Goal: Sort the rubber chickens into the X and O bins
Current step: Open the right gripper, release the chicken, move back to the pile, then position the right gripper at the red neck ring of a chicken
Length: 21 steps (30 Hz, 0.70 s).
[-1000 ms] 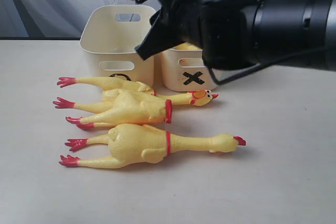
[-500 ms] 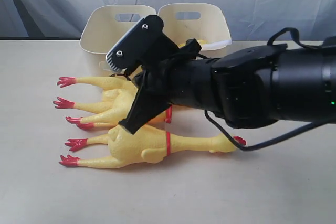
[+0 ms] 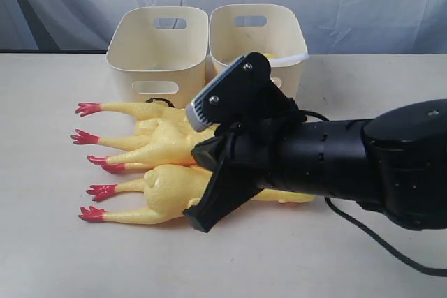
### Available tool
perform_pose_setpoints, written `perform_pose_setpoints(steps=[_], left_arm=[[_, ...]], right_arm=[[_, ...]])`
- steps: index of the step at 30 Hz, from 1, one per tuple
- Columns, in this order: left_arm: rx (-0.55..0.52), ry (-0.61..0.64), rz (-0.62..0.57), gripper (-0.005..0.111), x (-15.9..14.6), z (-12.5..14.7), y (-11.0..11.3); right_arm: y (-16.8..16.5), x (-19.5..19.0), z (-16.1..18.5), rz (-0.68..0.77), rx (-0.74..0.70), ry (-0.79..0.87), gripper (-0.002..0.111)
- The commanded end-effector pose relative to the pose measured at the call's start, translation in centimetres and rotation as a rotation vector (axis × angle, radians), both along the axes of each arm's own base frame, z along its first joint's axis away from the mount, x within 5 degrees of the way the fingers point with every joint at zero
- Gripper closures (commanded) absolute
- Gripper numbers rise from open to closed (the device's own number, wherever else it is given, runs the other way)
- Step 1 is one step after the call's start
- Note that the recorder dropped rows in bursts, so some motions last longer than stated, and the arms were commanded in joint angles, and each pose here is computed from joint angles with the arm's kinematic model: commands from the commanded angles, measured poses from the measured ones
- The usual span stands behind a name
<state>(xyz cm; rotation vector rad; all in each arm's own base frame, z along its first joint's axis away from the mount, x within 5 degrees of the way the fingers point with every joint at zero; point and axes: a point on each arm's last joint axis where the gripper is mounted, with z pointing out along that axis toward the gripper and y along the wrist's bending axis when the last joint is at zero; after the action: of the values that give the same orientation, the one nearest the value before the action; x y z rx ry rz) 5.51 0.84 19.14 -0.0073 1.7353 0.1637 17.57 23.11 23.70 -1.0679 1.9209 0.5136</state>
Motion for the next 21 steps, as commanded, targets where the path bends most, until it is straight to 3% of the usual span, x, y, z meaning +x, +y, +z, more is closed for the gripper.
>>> perform_pose_setpoints(steps=[1, 6, 11, 14, 21], left_arm=[[-0.005, -0.016, -0.001, 0.107, 0.0, 0.1, 0.0], [-0.005, -0.016, -0.001, 0.107, 0.0, 0.1, 0.0], [-0.005, -0.016, -0.001, 0.107, 0.0, 0.1, 0.0], [-0.005, -0.016, -0.001, 0.107, 0.0, 0.1, 0.0], [-0.005, -0.016, -0.001, 0.107, 0.0, 0.1, 0.0]], right_arm=[[-0.7, -0.2, -0.7, -0.074, 0.057, 0.118, 0.109], [-2.2, 1.1, -0.7, -0.128, 0.252, 0.356, 0.109], [-3.4, 2.0, 0.0, -0.102, 0.395, 0.489, 0.109], [-4.0, 2.6, 0.1, -0.164, 0.443, 0.551, 0.109], [-6.1, 3.8, -1.3, -0.293, 0.371, 0.657, 0.109]])
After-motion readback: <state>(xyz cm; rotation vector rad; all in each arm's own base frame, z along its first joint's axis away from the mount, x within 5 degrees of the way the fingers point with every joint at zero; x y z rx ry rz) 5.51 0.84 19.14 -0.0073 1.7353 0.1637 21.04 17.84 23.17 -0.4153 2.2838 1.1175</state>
